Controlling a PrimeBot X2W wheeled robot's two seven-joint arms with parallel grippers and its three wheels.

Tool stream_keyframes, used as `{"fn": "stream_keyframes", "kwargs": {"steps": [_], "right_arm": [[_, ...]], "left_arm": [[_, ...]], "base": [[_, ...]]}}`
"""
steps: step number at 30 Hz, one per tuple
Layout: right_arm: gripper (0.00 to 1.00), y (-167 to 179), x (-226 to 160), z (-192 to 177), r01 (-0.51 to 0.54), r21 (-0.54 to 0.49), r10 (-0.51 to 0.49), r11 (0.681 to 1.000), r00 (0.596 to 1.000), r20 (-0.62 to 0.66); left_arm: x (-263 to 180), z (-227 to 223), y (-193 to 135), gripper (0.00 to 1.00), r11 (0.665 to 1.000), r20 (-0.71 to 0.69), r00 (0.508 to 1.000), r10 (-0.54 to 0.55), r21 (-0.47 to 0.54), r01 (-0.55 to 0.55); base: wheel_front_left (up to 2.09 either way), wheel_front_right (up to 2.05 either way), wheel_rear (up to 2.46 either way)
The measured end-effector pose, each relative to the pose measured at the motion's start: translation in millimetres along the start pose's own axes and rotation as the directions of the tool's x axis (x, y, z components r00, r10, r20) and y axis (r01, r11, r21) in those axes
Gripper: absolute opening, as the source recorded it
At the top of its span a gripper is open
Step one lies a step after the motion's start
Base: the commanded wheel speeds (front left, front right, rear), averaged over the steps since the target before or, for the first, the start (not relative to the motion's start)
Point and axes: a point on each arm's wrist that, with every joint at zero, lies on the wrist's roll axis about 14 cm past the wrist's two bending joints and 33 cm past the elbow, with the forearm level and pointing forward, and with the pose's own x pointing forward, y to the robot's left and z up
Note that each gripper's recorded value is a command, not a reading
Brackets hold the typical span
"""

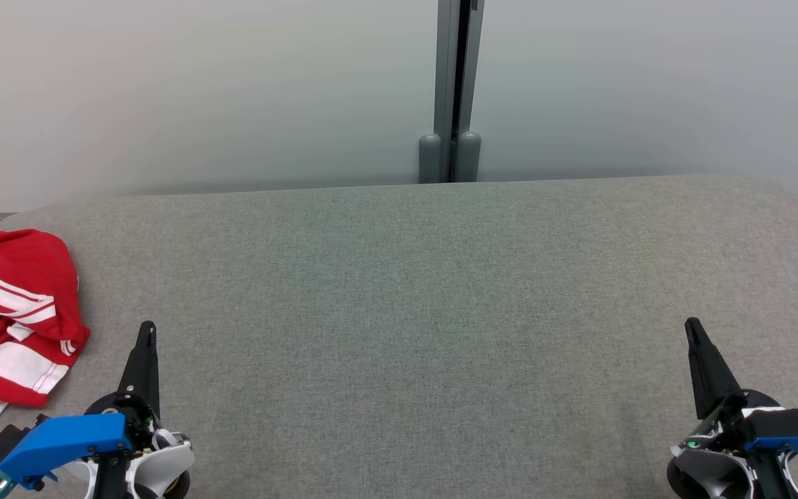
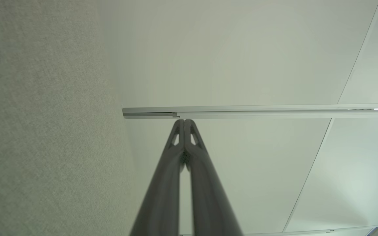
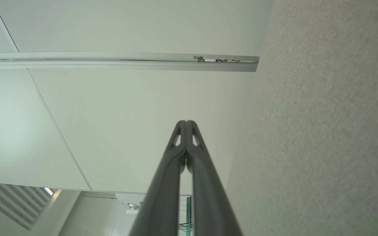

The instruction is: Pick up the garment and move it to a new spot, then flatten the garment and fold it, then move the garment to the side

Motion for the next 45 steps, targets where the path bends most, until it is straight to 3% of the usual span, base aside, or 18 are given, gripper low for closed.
{"fn": "stream_keyframes", "kwargs": {"steps": [8,9,14,22,30,37,45], "right_arm": [[0.0,-4,-2,0,0.012,0.001,-0.012,1.0,1.0,0.0],[1.0,-10,-4,-1,0.029,0.004,-0.029,1.0,1.0,0.0],[1.0,-32,-14,-3,0.095,0.014,-0.095,0.995,0.995,0.002],[1.0,-32,-13,-5,0.097,-0.034,-0.096,0.995,0.995,0.017],[1.0,-28,-11,-9,0.089,-0.142,-0.087,0.986,0.996,0.017],[1.0,-25,-10,-13,0.076,-0.261,-0.076,0.962,0.997,0.013],[1.0,-23,-9,-17,0.064,-0.391,-0.066,0.918,0.998,0.01]], "left_arm": [[-1,0,4,0.0,1.0,0.001,1.0,0.012,-0.002,-0.012],[-4,-1,10,1.0,1.0,0.002,1.0,0.029,-0.005,-0.029],[-19,-2,38,1.0,0.994,0.011,0.994,0.11,-0.018,-0.11],[-16,-1,30,1.0,0.995,0.032,0.996,0.088,0.041,-0.089],[-14,2,24,1.0,0.982,0.049,0.996,0.072,0.17,-0.08],[-11,3,15,1.0,0.951,0.061,0.997,0.045,0.304,-0.061],[-8,-1,7,1.0,0.882,0.059,0.998,0.033,0.468,-0.057]], "base": [[0.0,0.0,0.0],[0.0,0.0,0.0],[0.0,0.0,0.0],[0.0,0.0,0.0],[0.0,0.0,0.0],[0.0,0.0,0.0],[0.0,0.0,0.0]]}}
